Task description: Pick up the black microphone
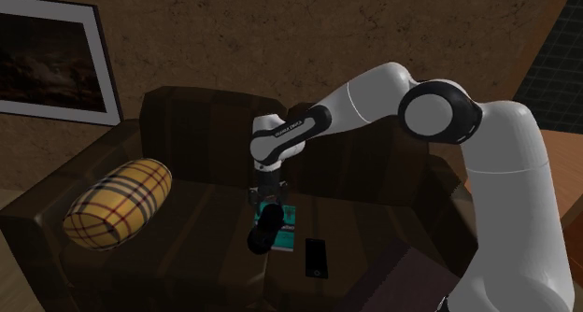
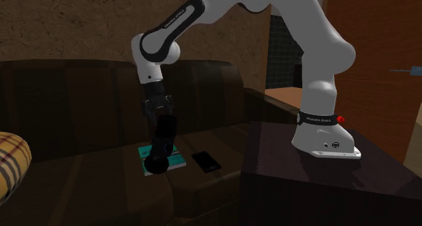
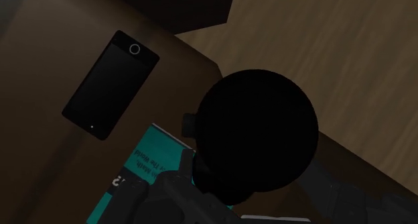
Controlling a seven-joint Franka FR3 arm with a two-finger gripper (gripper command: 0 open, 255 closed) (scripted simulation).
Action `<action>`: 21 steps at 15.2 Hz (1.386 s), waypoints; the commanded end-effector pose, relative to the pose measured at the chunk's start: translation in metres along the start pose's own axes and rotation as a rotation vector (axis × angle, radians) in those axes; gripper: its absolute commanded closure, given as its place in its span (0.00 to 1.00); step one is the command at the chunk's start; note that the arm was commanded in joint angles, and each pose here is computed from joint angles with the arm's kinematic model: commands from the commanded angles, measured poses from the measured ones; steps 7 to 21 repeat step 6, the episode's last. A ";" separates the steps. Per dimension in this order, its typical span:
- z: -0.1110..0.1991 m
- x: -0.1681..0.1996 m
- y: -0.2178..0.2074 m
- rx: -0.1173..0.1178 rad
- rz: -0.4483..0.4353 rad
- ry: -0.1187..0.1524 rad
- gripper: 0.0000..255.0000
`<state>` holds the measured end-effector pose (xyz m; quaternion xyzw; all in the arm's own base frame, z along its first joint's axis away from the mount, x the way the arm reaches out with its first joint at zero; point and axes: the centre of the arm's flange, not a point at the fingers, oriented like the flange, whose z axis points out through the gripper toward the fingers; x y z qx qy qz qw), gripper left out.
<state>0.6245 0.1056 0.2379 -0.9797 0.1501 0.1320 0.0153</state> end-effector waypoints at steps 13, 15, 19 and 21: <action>-0.028 -0.007 0.001 0.000 0.000 0.001 1.00; -0.028 -0.007 0.001 0.000 0.000 0.001 1.00; -0.028 -0.007 0.001 0.000 0.000 0.001 1.00; -0.028 -0.007 0.001 0.000 0.000 0.001 1.00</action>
